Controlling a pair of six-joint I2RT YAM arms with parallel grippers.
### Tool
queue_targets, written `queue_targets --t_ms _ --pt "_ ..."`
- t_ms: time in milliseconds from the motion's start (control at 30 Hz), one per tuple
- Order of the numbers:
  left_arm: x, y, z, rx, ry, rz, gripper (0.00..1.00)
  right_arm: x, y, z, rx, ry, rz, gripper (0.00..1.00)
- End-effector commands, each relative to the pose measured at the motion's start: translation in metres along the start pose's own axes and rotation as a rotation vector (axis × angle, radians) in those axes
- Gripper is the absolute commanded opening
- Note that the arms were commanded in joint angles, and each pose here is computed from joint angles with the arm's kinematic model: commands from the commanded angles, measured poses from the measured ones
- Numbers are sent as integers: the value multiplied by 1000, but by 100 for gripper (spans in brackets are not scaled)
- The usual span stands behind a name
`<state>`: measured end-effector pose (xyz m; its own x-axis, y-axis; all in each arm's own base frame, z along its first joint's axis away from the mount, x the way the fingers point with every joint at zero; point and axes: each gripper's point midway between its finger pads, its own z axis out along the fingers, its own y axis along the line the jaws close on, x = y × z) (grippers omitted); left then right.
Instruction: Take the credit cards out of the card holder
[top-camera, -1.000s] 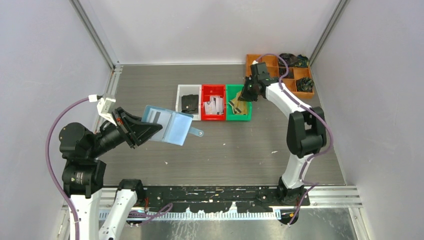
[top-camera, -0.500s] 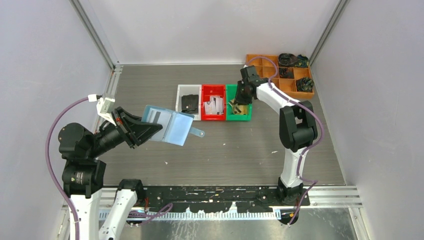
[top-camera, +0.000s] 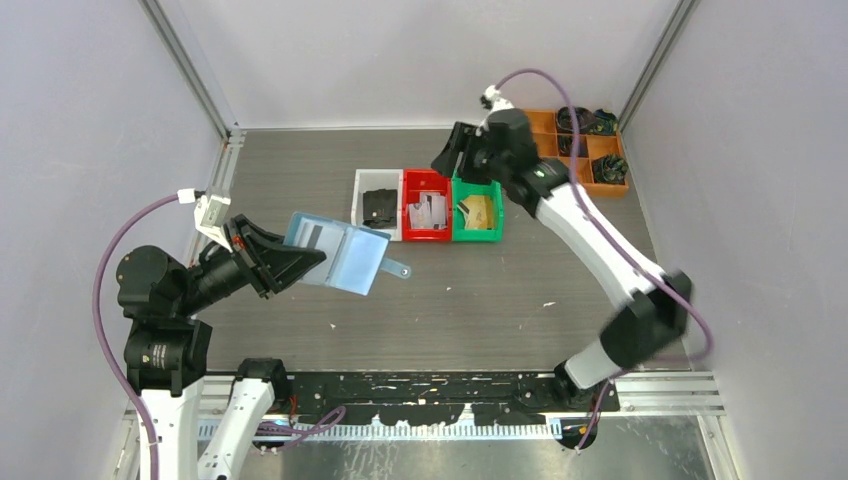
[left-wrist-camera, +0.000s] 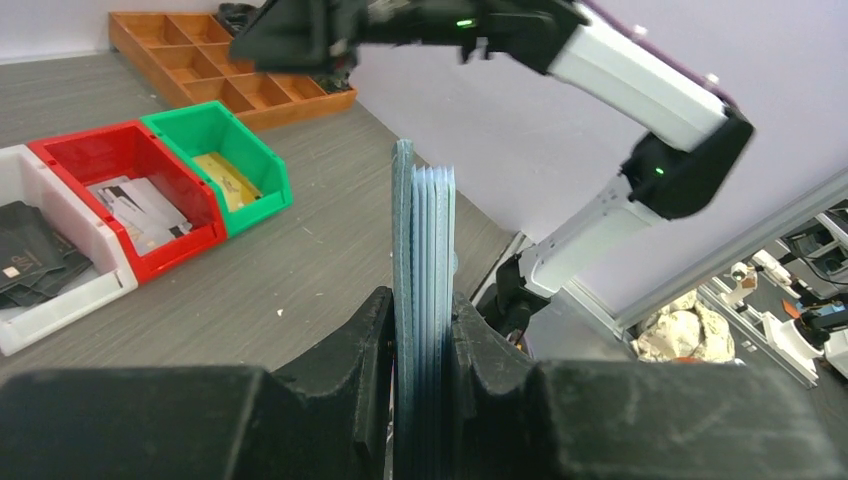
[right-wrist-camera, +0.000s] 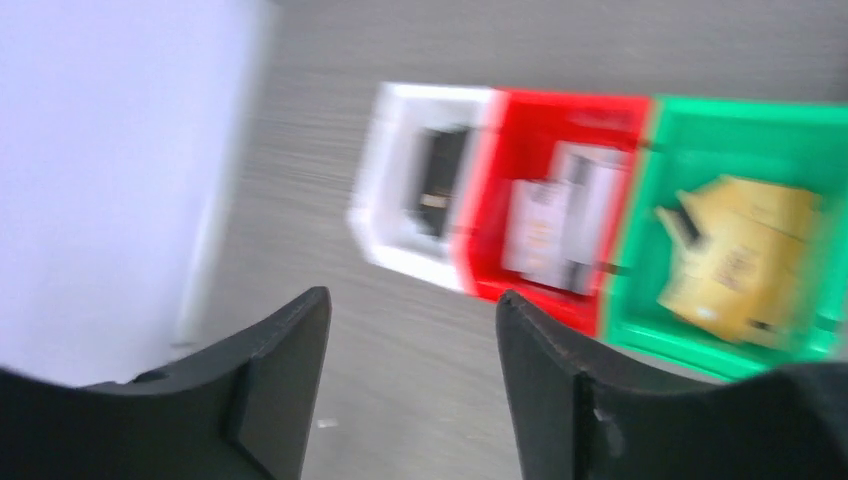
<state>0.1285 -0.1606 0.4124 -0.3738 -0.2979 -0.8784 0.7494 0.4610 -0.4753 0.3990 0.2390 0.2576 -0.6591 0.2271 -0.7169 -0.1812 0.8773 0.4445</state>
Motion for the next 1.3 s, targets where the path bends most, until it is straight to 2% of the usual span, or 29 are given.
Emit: queue_targets --t_ms 0,33,133,300,533,867,1067,1200,1233,1267 --pt "-13 -20 -1 74 -27 72 0 -52 114 -117 -609 -218 118 78" --pt "-12 -20 -1 82 -20 67 0 -52 130 -138 -723 -239 131 88" --pt "-9 -21 -1 95 -5 55 0 -38 166 -192 -968 -225 114 95" --pt "-5 -30 -2 148 24 33 0 14 208 -228 -1168 -86 12 99" --pt "-2 -37 -5 184 49 12 0 59 239 -255 -1311 19 -88 99" --pt "-2 -36 -4 181 51 3 0 97 254 -251 -1328 141 -79 72" --pt "-3 -36 -4 173 44 5 0 109 259 -235 -1255 176 -68 45" --pt "-3 -34 -4 158 33 8 0 108 261 -227 -1201 155 -50 21" --pt "-3 -33 -4 154 32 6 2 106 261 -225 -1188 149 -41 17" --pt "-2 -31 -3 151 31 5 8 104 262 -224 -1180 146 -34 14"
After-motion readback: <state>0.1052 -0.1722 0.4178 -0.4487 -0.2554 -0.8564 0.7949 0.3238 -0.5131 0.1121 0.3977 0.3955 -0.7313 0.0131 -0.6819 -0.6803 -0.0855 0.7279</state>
